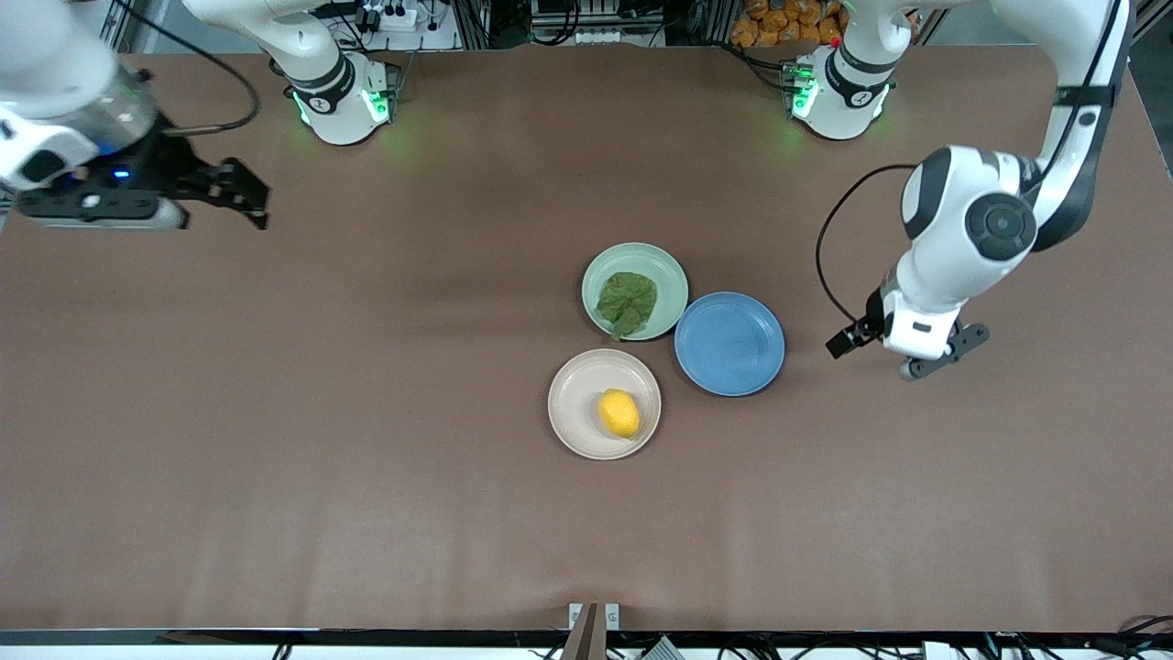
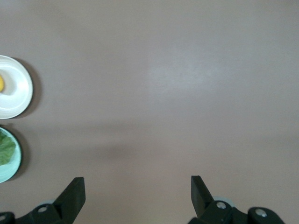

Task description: Place lemon and lettuce in plates

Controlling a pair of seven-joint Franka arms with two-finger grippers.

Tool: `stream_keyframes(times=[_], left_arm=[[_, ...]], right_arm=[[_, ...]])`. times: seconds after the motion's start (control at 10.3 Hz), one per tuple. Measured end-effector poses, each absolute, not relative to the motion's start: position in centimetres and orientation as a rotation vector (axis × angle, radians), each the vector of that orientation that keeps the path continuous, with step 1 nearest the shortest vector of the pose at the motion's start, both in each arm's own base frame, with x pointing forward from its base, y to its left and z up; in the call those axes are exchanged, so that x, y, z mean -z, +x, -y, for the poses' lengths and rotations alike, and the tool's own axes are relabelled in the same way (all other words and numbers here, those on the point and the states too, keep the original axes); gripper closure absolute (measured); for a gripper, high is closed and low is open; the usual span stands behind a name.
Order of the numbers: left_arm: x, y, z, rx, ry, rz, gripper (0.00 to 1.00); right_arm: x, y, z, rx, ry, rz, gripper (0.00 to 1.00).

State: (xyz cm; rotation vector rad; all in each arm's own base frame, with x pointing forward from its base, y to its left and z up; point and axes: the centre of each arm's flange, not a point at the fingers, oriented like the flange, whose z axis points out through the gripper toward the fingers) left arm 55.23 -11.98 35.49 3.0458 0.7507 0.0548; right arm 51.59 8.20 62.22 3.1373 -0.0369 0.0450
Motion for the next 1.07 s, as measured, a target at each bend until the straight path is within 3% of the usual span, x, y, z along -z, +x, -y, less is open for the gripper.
stream_keyframes(times=[0.39, 1.07], left_arm=[[-39.4, 54.1, 12.3, -0.119, 3.08, -0.593, 0.0], [-56.4, 57.0, 7.9, -0.162, 3.103, -0.141, 0.0]], right_arm=[[-61.8, 52.7, -0.9, -0.072, 3.084, 0.077, 0.0], [-60.6, 54.1, 1.0, -0.108, 3.054, 0.117, 0.0]])
